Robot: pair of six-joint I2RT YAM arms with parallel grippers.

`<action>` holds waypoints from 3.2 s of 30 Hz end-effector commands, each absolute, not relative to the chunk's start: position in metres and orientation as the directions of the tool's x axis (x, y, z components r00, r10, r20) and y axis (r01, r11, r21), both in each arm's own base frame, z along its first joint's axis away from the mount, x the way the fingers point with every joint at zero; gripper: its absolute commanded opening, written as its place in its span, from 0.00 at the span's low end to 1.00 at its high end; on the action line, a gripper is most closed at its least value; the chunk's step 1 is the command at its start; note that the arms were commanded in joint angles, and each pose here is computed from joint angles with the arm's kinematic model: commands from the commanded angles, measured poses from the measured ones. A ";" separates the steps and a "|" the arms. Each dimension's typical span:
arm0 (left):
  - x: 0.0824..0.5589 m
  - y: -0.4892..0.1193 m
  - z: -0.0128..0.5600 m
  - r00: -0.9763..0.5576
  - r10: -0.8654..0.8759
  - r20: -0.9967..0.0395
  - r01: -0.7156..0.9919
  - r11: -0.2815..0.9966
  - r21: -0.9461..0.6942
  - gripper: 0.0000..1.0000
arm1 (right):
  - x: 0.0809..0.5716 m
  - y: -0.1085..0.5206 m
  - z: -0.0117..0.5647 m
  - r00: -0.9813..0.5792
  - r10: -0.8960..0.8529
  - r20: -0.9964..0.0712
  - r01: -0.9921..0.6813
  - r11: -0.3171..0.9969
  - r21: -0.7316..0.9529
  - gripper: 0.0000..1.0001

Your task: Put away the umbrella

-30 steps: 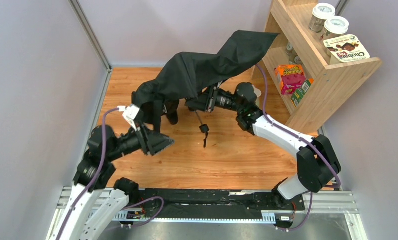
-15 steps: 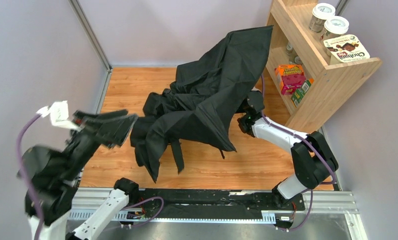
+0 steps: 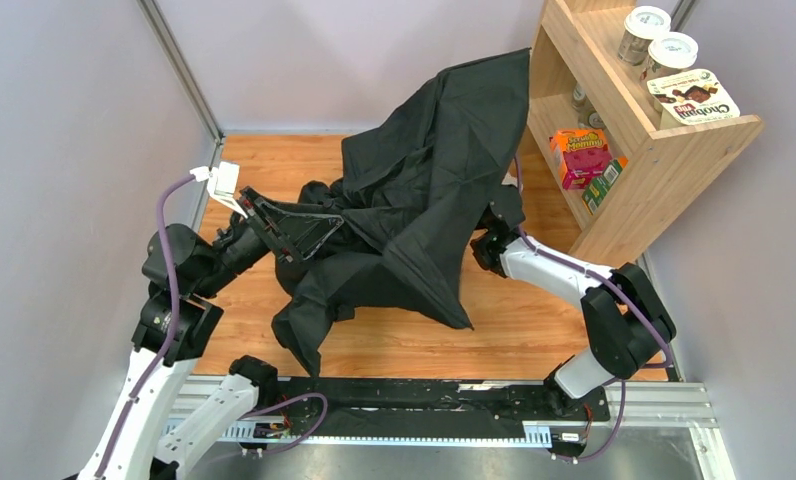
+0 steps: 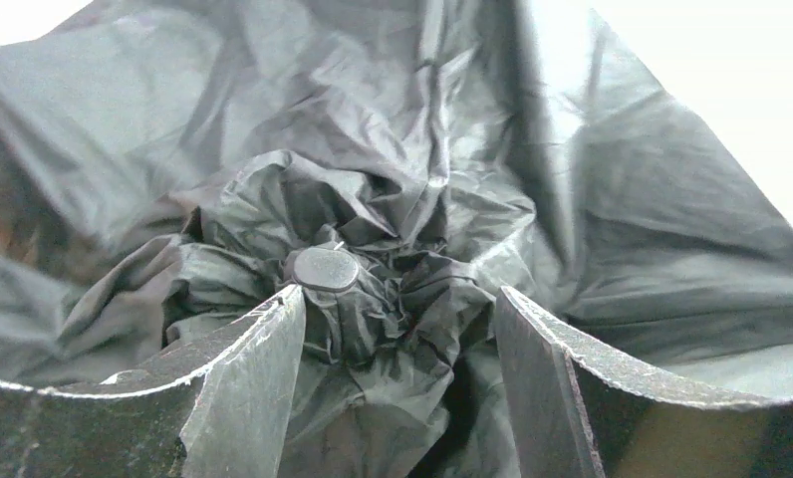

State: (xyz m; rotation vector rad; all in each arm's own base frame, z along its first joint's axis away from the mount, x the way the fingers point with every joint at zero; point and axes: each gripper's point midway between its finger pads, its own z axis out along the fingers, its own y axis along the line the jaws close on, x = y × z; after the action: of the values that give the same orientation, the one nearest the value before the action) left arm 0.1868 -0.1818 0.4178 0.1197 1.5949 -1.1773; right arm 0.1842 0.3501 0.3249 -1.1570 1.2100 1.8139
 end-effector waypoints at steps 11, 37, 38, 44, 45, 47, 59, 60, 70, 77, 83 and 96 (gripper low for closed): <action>0.161 -0.163 0.470 -0.231 -0.525 -0.819 0.688 0.508 -0.519 0.75 | 0.171 0.357 0.358 -0.296 0.123 -0.947 -0.894 -0.385 0.229 0.00; 0.203 -0.145 0.441 -0.301 -0.528 -0.794 0.445 0.659 -0.607 0.00 | 0.177 0.360 0.353 -0.297 0.110 -0.949 -0.906 -0.346 0.243 0.00; 0.203 -0.139 0.441 -0.285 -0.536 -0.795 0.426 0.672 -0.606 0.00 | 0.176 0.359 0.354 -0.294 0.112 -0.949 -0.907 -0.346 0.240 0.00; 0.211 -0.158 0.420 -0.365 -0.530 -0.765 0.443 0.624 -0.644 0.00 | 0.174 0.360 0.354 -0.295 0.107 -0.950 -0.904 -0.353 0.241 0.00; 0.209 -0.172 0.423 -0.395 -0.519 -0.758 0.504 0.567 -0.651 0.00 | 0.175 0.360 0.355 -0.294 0.112 -0.949 -0.906 -0.350 0.239 0.00; 0.207 -0.198 0.402 -0.525 -0.493 -0.694 0.524 0.455 -0.720 0.00 | 0.176 0.361 0.359 -0.294 0.123 -0.948 -0.909 -0.345 0.236 0.00; 0.208 -0.151 0.434 -0.335 -0.456 -0.825 0.437 0.700 -0.565 0.06 | 0.184 0.367 0.363 -0.390 0.155 -0.908 -0.889 -0.319 0.327 0.00; 0.211 -0.137 0.428 -0.323 -0.459 -0.827 0.363 0.747 -0.557 0.24 | 0.187 0.367 0.366 -0.407 0.172 -0.897 -0.888 -0.305 0.345 0.00; 0.171 -0.066 0.421 -0.131 -0.641 -0.756 0.169 0.737 -0.654 0.69 | 0.247 0.360 0.386 -0.578 0.360 -0.732 -0.779 0.026 0.627 0.00; 0.140 -0.073 0.383 -0.266 -0.611 -0.746 0.178 0.729 -0.661 0.66 | 0.264 0.346 0.397 -0.571 0.458 -0.682 -0.740 0.072 0.668 0.00; 0.133 -0.087 0.354 -0.370 -0.576 -0.729 0.197 0.718 -0.667 0.71 | 0.260 0.332 0.407 -0.576 0.483 -0.660 -0.754 -0.003 0.657 0.00; 0.129 -0.063 0.338 -0.269 -0.650 -0.711 0.127 0.708 -0.695 0.60 | 0.227 0.319 0.437 -0.544 0.443 -0.713 -0.829 -0.153 0.537 0.00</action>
State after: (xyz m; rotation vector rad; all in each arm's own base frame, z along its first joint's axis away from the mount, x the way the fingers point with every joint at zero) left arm 0.1111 -0.0463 0.3481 -0.4267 1.6400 -0.7592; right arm 0.2647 0.3331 0.3709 -0.3290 1.4814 1.7769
